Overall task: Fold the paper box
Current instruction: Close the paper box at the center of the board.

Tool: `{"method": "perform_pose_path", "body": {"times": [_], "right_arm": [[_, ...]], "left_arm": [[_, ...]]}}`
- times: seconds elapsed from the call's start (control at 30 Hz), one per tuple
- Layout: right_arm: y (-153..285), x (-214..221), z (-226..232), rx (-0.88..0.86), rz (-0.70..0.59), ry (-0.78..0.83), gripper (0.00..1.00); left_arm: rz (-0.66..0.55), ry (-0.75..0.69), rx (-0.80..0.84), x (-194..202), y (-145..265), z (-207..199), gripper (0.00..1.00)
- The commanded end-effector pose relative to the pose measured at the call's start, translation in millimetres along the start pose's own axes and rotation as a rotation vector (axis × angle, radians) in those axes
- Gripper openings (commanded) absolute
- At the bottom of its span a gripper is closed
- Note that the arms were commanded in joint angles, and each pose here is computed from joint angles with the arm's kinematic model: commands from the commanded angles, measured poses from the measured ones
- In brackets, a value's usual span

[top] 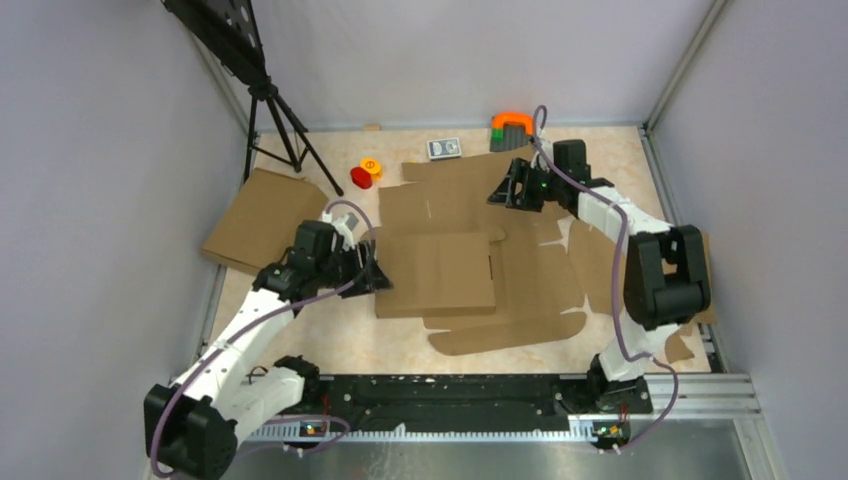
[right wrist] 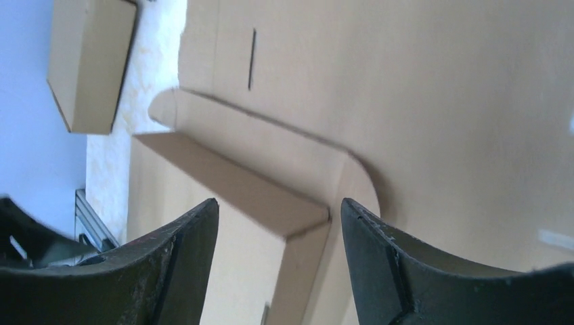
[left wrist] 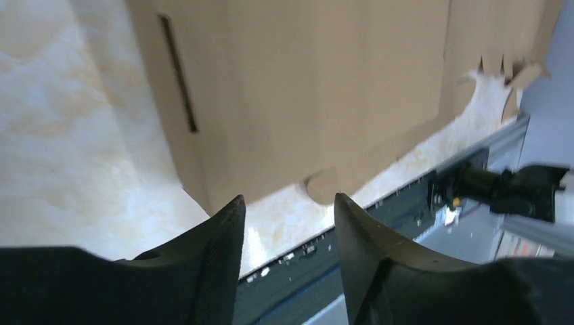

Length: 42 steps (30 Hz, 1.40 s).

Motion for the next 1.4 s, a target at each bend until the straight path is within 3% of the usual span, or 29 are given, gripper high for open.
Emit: {"method": "perform_pose_path", "body": {"times": [0.0,0.37,0.67,0.87,1.07,1.23,1.37], "right_arm": [[-31,-30,15,-0.128,0.028,0.109,0.65],[-127,6,19,-0.32,0.416,0.271,0.63],[-132,46,20,-0.392,0.561,0.261,0.61],[-114,61,26,-0.442,0.613,0.228,0.5],[-100,58,49,-0.564,0.595,0.186,0.31],[-88,51,62,-0.603,0.58,0.181,0.0],[-72,36,78,-0.589,0.521,0.209,0.0]], "left_arm": [[0.072,-0.017,0.043,29,10,-28,0.5],[0.192,0.016,0.185,95,-14,-50,0.41],[0.2,0.004,0.157,96,-38,-49,0.38],[0.231,-0.017,0.122,101,-55,-39,0.37],[0.236,-0.037,0.071,105,-63,-25,0.36],[0.249,-0.041,0.061,108,-64,-20,0.36],[0.228,-0.058,0.065,104,-59,-22,0.36]]}}
Point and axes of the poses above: each gripper's point midway between its finger pads, its own y axis back along the fingers, its own z axis along the line the jaws close on, x = y × z, the point moved 2 cm from there along y, back along the fingers, and after that the axes turned 4 degrees about y, right-handed, at the moved point
